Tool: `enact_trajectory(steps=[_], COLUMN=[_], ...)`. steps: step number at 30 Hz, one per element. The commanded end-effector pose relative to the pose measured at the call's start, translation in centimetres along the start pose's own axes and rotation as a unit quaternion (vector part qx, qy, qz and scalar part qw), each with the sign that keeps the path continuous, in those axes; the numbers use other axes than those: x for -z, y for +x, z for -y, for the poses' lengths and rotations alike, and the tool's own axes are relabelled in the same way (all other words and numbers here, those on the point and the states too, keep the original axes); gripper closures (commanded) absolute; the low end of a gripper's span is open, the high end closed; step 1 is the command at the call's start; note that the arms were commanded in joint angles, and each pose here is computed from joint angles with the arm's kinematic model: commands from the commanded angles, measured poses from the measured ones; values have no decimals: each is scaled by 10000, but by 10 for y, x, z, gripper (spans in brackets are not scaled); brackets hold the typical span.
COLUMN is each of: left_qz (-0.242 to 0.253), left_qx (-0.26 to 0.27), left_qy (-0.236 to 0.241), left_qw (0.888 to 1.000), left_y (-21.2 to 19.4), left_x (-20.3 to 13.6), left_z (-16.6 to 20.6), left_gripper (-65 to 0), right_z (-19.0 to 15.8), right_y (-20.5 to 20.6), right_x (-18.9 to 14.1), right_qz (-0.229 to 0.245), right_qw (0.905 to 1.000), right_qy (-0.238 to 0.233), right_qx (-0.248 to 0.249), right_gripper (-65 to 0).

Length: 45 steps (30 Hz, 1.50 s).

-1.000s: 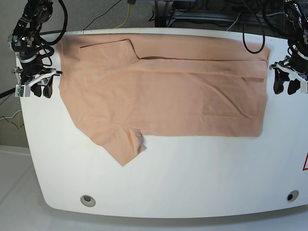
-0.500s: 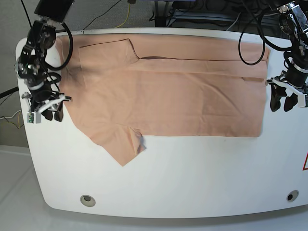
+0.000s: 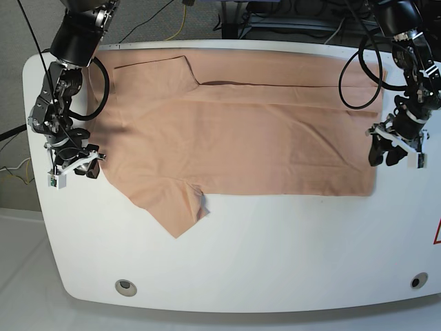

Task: Fold the T-shirt properly
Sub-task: 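Lower both grippers and close them on the hem corners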

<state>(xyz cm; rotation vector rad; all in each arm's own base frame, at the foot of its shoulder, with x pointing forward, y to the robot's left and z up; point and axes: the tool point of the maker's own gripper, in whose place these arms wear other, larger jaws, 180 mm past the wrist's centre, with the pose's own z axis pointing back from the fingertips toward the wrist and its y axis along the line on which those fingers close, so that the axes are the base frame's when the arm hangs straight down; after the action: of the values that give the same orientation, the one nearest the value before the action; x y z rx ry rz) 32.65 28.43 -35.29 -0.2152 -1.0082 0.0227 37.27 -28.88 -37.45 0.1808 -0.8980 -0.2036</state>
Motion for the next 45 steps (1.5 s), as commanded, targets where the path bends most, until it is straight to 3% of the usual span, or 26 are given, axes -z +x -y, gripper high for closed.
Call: enact_trajectory(steps=[1, 8, 12, 26, 36, 45], left_qz=[47, -271, -156, -60, -488, -440], left_qx=[114, 299, 392, 501, 30, 34], left_qy=[2, -30, 123, 424, 580, 338], left_qw=[9999, 9992, 9990, 9978, 9971, 9985], left_y=[17, 10, 26, 29, -7, -5], left_x=[21, 48, 59, 61, 54, 52], left_z=[-8, -6, -11, -32, -67, -61], left_gripper=[-283, -293, -299, -307, -306, -303], right_z=[-4, -7, -10, -20, -39, -52], right_y=[40, 44, 49, 43, 37, 7], right_x=[9, 26, 40, 50, 57, 69], right_qz=[412, 278, 191, 107, 35, -310], right_qw=[9990, 9992, 9988, 9986, 9971, 9961], right_qy=[145, 221, 333, 447, 621, 761], right_qx=[69, 164, 298, 246, 450, 321], right_gripper=[-217, -216, -210, -207, -237, -235])
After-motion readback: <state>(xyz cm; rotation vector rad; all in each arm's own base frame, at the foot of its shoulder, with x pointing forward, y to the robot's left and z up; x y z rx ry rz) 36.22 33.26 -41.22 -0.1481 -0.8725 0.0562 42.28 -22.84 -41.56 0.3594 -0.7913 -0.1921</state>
